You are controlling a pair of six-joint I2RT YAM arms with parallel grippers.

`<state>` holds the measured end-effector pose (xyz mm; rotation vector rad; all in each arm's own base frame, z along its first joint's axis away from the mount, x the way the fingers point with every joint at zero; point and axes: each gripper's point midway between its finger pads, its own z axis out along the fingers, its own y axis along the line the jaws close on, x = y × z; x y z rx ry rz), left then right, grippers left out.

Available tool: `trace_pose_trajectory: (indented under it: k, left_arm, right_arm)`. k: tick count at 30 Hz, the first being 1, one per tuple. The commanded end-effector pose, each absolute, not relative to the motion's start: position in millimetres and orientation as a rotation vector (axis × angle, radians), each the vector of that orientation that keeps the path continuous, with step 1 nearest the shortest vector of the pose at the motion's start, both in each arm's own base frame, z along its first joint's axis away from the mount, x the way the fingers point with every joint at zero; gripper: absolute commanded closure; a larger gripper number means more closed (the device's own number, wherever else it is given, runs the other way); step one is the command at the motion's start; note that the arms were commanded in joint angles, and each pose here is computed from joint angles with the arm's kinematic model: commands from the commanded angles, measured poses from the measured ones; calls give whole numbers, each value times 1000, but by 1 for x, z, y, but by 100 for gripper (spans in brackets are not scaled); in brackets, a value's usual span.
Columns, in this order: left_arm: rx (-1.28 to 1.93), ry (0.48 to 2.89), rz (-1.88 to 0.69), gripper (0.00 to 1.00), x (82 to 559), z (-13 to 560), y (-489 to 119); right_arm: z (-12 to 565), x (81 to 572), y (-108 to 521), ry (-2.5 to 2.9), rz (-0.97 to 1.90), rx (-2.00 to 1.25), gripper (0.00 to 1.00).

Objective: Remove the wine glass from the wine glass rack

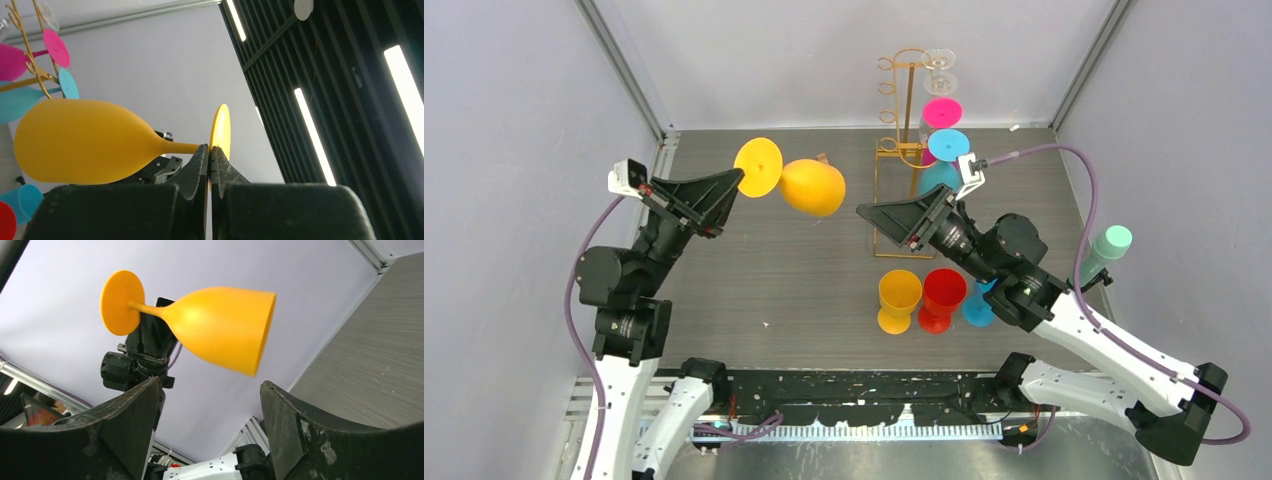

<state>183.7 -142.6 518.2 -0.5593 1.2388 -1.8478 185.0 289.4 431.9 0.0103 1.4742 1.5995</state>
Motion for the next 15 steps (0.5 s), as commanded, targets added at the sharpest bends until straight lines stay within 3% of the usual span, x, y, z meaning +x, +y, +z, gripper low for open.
trace_pose_trajectory:
  k: [1,15]
  left_arm:
    - [-584,1170,-2004,100,166,533,-140]
    - [-685,1181,-2089,100,177,517,-141]
  right_arm:
    - [475,182,292,1296,1702,-6,21]
    - [487,170,317,1195,1865,-121,25]
